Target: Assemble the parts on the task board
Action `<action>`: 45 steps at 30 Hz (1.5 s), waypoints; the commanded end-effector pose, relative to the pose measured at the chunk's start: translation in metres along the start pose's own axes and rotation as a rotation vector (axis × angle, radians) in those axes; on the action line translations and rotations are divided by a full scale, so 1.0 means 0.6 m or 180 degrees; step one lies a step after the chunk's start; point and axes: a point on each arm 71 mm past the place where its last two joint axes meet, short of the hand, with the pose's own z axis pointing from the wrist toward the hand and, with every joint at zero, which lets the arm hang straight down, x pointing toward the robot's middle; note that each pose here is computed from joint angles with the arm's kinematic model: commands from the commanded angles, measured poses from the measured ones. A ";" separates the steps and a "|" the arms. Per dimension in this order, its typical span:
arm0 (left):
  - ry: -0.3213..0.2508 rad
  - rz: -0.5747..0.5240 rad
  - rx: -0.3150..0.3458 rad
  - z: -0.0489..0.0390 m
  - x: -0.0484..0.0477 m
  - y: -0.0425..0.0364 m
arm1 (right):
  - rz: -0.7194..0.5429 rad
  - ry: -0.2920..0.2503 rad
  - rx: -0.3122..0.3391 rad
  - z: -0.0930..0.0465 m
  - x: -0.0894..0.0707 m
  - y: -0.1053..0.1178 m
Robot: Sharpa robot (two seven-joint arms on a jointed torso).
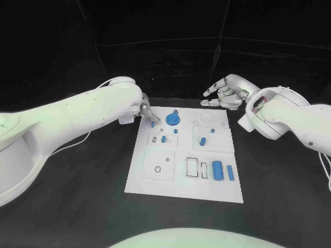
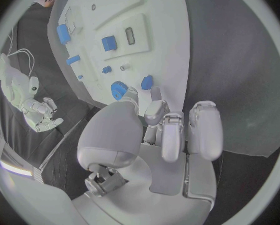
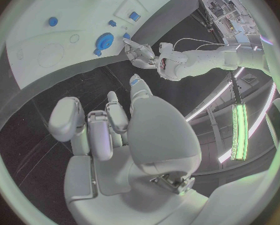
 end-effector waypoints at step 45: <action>0.0117 0.0019 0.0110 -0.002 0.008 -0.006 | 0.0003 0.0014 -0.0024 0.003 0.001 0.004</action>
